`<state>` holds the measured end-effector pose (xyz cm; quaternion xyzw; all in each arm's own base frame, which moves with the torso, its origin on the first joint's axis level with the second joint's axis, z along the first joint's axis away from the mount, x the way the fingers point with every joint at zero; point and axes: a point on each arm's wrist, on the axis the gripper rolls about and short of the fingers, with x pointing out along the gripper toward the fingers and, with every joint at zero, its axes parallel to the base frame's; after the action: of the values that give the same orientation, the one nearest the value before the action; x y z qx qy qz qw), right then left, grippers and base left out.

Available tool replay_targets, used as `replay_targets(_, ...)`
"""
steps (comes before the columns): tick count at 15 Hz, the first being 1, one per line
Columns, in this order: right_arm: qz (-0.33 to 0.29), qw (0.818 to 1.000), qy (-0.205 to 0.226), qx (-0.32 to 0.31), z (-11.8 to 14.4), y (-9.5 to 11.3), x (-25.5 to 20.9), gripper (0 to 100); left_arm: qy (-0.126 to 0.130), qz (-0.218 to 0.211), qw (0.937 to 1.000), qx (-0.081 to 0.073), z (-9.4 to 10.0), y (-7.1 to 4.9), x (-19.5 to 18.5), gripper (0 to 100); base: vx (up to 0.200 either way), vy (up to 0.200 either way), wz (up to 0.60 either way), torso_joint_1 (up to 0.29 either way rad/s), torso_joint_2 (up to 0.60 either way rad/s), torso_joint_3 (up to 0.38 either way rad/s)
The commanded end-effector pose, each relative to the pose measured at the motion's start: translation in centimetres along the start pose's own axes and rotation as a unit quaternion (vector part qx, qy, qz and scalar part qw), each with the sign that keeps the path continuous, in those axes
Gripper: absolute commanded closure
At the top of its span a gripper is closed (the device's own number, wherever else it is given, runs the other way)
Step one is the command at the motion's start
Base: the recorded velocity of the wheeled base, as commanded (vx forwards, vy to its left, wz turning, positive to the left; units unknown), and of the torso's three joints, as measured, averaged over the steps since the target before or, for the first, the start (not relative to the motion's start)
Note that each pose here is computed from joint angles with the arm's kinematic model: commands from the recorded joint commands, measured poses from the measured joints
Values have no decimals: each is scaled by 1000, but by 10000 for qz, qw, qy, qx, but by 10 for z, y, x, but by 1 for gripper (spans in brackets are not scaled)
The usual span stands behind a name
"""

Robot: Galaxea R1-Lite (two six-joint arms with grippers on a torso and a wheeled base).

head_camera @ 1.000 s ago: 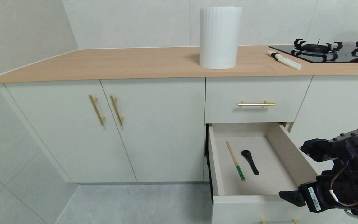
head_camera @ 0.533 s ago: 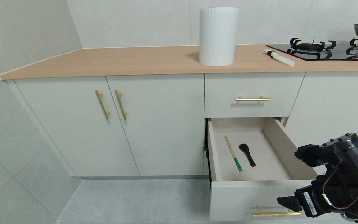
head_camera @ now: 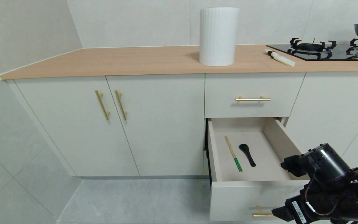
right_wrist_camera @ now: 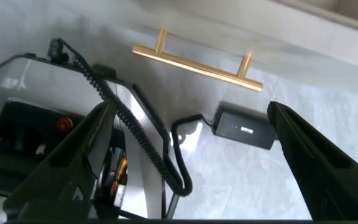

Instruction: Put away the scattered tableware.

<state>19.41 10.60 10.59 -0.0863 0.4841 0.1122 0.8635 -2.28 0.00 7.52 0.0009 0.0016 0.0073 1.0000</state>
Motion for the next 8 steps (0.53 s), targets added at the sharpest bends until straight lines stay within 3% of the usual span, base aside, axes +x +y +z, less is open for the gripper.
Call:
replay_targets(1,-49,9998,176,38,1,2,13,0,7,3,10000,-1,0,0,0,0,0,0,0,0,0,0)
replay_targets(8,-346,9977,-33,589,14,0,29,0,7,3,10000,-1,0,0,0,0,0,0,0,0,0,0)
